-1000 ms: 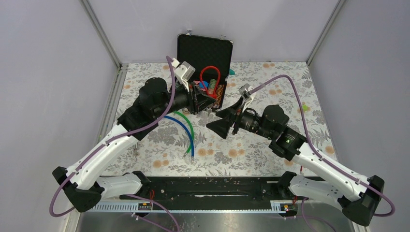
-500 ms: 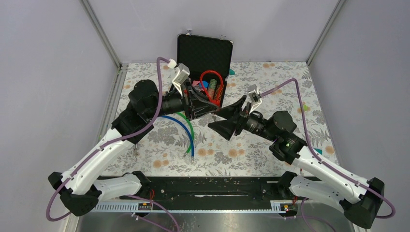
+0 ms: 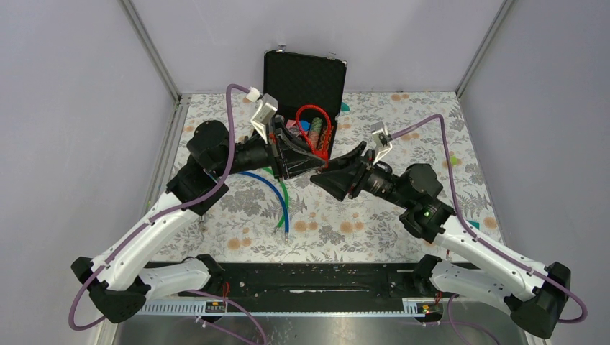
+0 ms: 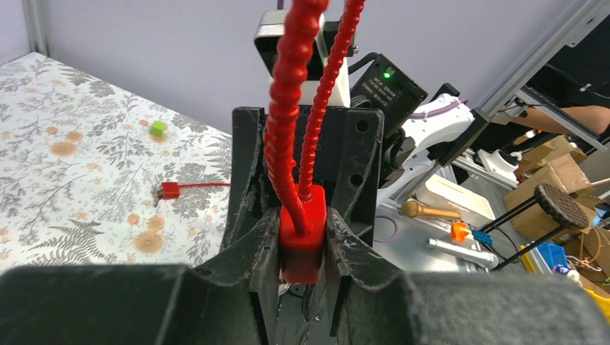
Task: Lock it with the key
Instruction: Lock the lock.
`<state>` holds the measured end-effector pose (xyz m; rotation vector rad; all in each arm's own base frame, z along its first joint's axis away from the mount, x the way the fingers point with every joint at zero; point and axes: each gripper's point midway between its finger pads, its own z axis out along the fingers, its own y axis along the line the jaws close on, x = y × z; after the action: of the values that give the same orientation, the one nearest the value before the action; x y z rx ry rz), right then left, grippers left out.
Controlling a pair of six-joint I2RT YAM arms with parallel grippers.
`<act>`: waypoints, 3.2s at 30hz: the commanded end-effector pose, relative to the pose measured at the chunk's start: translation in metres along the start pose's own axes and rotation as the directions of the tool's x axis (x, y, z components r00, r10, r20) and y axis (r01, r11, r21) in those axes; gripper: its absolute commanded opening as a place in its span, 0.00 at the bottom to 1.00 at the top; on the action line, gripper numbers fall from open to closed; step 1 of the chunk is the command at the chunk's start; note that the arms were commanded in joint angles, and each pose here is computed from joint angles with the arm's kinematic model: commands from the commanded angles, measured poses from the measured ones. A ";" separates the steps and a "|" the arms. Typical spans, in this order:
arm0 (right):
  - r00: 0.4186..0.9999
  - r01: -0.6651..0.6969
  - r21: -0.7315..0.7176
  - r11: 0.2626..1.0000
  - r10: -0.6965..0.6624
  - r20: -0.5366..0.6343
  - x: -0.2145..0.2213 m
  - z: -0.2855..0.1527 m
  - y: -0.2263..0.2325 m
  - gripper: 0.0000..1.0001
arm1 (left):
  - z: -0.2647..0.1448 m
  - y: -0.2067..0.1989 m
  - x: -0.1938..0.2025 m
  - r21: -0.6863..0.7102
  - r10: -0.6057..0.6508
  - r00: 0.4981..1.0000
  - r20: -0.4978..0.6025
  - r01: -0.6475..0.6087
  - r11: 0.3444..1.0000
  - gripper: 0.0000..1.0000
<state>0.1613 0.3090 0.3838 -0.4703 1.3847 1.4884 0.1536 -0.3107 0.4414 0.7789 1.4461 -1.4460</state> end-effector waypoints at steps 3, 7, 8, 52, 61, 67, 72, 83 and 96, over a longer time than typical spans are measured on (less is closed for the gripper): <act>0.995 0.030 -0.080 0.996 -0.022 0.100 -0.037 -0.001 0.031 0.64 | -0.003 -0.024 -0.022 0.092 0.042 0.997 0.068 -0.048 0.995 0.00; 0.994 0.022 -0.064 0.998 -0.015 0.106 -0.040 0.002 0.029 0.57 | -0.002 -0.027 -0.022 0.107 0.035 0.997 0.069 -0.043 0.993 0.00; 0.994 0.019 -0.061 0.998 -0.012 0.107 -0.041 0.002 0.029 0.54 | -0.002 -0.027 -0.022 0.108 0.034 0.997 0.070 -0.042 0.993 0.00; 0.953 -0.117 -0.137 0.984 0.072 -0.293 0.031 -0.026 0.023 0.00 | -0.024 -0.025 -0.049 0.024 0.101 0.963 0.250 -0.110 0.994 0.00; 0.972 -0.172 0.226 0.959 0.202 -0.118 0.004 -0.021 -0.026 0.00 | -0.024 0.009 -0.020 -0.117 0.146 0.984 0.099 -0.134 0.984 0.00; 0.969 -0.093 0.049 0.994 0.102 -0.226 0.012 -0.025 0.004 0.00 | -0.023 0.009 -0.018 -0.108 0.179 0.981 0.074 -0.171 0.979 0.00; 0.926 -0.120 -0.193 0.974 0.040 -0.376 0.029 -0.037 0.044 0.00 | -0.028 0.001 -0.023 -0.089 0.234 0.968 0.089 -0.227 0.970 0.00; 0.831 0.044 -0.154 0.987 -0.122 -0.543 0.071 -0.063 0.010 0.00 | -0.034 -0.011 -0.029 -0.069 0.273 0.960 0.061 -0.269 0.961 0.00; 0.912 0.020 -0.146 0.989 -0.078 -0.402 0.035 -0.041 0.025 0.35 | -0.033 -0.018 -0.016 0.008 0.283 0.959 0.025 -0.283 0.959 0.00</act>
<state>0.1280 0.2950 0.3473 -0.9705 1.5718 1.4045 0.1333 -0.2944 0.3888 0.9703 1.5255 -1.3329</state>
